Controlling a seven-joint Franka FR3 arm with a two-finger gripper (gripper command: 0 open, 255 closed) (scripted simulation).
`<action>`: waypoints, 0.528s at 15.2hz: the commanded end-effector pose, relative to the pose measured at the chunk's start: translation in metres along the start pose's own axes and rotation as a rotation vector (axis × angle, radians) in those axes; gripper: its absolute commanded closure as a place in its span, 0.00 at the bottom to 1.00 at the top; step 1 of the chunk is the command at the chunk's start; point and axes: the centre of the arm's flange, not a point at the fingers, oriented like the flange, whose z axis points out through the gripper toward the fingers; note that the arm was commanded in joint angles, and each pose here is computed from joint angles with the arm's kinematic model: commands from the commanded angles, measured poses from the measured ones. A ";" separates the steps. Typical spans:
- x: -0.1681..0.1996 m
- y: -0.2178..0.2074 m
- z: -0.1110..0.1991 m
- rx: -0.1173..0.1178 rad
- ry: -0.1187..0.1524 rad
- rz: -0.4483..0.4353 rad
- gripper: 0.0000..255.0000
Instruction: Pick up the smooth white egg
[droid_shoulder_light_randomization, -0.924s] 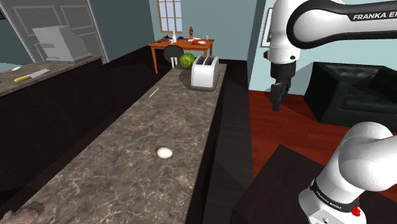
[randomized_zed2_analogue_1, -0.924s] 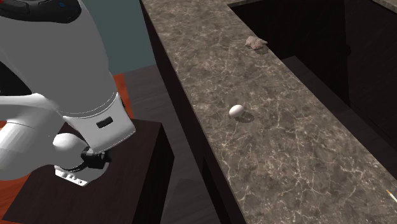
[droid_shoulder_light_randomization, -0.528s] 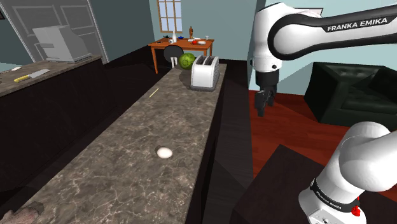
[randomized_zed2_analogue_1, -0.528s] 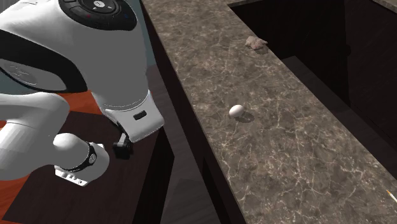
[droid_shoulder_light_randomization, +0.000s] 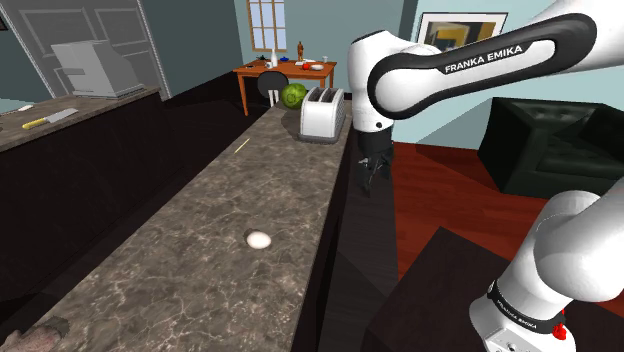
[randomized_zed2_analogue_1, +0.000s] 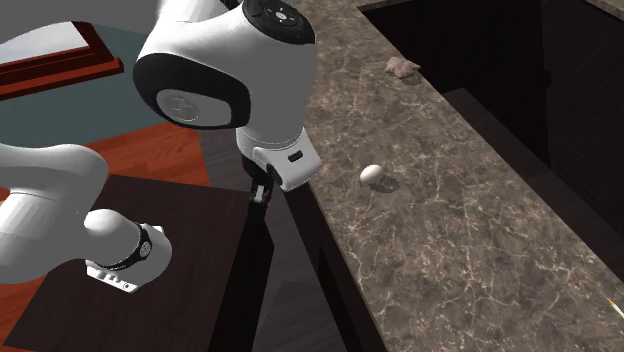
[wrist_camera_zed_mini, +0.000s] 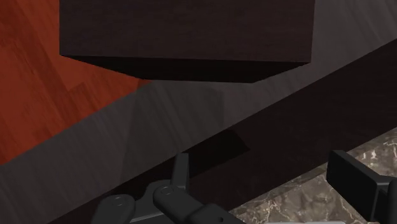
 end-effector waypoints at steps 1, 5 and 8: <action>0.020 -0.019 0.009 -0.004 0.002 0.005 0.00; 0.059 -0.052 0.023 -0.015 0.004 0.014 0.00; 0.089 -0.076 0.035 -0.024 0.006 0.021 0.00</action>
